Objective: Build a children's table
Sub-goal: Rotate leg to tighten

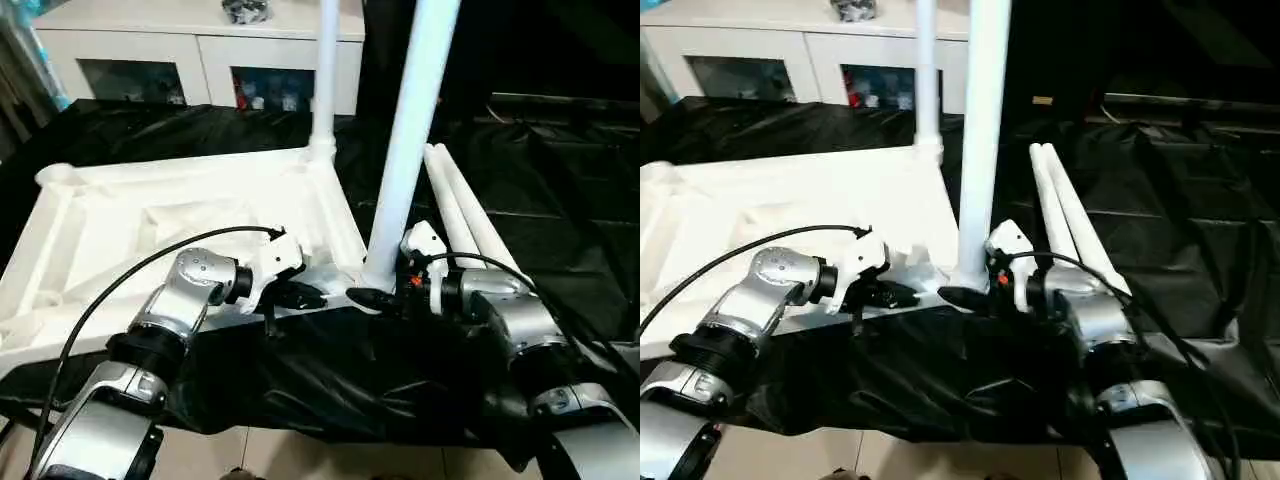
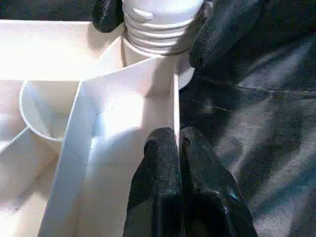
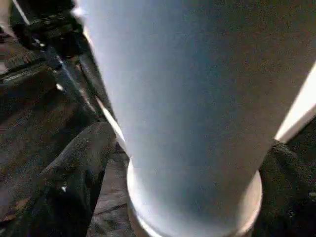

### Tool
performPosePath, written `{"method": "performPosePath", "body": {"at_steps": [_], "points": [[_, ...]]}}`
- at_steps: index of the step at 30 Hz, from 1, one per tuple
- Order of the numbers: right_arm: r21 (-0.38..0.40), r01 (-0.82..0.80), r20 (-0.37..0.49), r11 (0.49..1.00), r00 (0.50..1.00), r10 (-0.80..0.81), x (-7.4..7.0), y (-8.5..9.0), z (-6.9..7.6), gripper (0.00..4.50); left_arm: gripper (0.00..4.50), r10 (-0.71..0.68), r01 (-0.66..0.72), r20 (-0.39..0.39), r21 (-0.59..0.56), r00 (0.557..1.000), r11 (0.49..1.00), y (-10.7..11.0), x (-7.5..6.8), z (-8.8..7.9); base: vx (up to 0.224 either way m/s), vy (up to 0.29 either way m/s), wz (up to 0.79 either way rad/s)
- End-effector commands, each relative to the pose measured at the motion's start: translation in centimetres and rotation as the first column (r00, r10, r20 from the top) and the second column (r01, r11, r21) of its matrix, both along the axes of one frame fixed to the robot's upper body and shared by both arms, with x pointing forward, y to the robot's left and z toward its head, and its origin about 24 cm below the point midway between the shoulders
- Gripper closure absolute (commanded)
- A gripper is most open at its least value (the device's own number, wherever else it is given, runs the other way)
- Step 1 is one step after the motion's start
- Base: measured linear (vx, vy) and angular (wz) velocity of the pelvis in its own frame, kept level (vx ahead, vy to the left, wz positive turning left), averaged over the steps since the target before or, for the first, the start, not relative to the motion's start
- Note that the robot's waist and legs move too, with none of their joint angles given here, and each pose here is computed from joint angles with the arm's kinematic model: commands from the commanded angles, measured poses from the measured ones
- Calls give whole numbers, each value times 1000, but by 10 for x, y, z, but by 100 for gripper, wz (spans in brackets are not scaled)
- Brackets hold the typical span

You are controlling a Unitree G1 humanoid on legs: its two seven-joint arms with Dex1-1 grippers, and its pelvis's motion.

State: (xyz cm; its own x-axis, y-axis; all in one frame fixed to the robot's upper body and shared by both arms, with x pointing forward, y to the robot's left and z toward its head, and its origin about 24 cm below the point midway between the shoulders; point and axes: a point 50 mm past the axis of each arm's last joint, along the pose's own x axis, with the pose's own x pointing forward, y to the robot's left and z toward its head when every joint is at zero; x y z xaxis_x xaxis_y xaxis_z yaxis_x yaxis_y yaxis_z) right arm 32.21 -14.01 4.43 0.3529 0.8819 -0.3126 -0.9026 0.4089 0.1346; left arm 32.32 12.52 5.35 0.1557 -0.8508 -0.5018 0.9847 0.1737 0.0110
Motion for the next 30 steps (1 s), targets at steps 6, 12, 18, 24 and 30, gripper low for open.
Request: {"method": "performPosePath", "body": {"at_steps": [6, 12, 18, 24, 30], "points": [[32, -44, -34, 999, 998, 45, -6, 9, -1, 126, 450, -50, 51, 41, -36, 998, 998, -10, 2, 11, 0, 0, 0], [2, 215, -2, 977, 977, -215, 9, 15, -10, 165, 450, 52, -49, 62, -58, 997, 997, -15, 9, 11, 0, 0, 0], [-22, 566, -32, 824, 824, -566, 29, 22, -20, 173, 450, 251, -246, 106, -61, 962, 967, -28, 24, 12, 0, 0, 0], [-33, 627, -17, 778, 778, -628, 34, 48, -20, 173, 450, 318, -305, 103, -124, 943, 944, -58, 27, 17, 0, 0, 0], [11, 573, -30, 820, 820, -572, 35, 59, -15, 84, 450, 261, -246, 105, -134, 960, 960, -66, 22, 16, 0, 0, 0]]}}
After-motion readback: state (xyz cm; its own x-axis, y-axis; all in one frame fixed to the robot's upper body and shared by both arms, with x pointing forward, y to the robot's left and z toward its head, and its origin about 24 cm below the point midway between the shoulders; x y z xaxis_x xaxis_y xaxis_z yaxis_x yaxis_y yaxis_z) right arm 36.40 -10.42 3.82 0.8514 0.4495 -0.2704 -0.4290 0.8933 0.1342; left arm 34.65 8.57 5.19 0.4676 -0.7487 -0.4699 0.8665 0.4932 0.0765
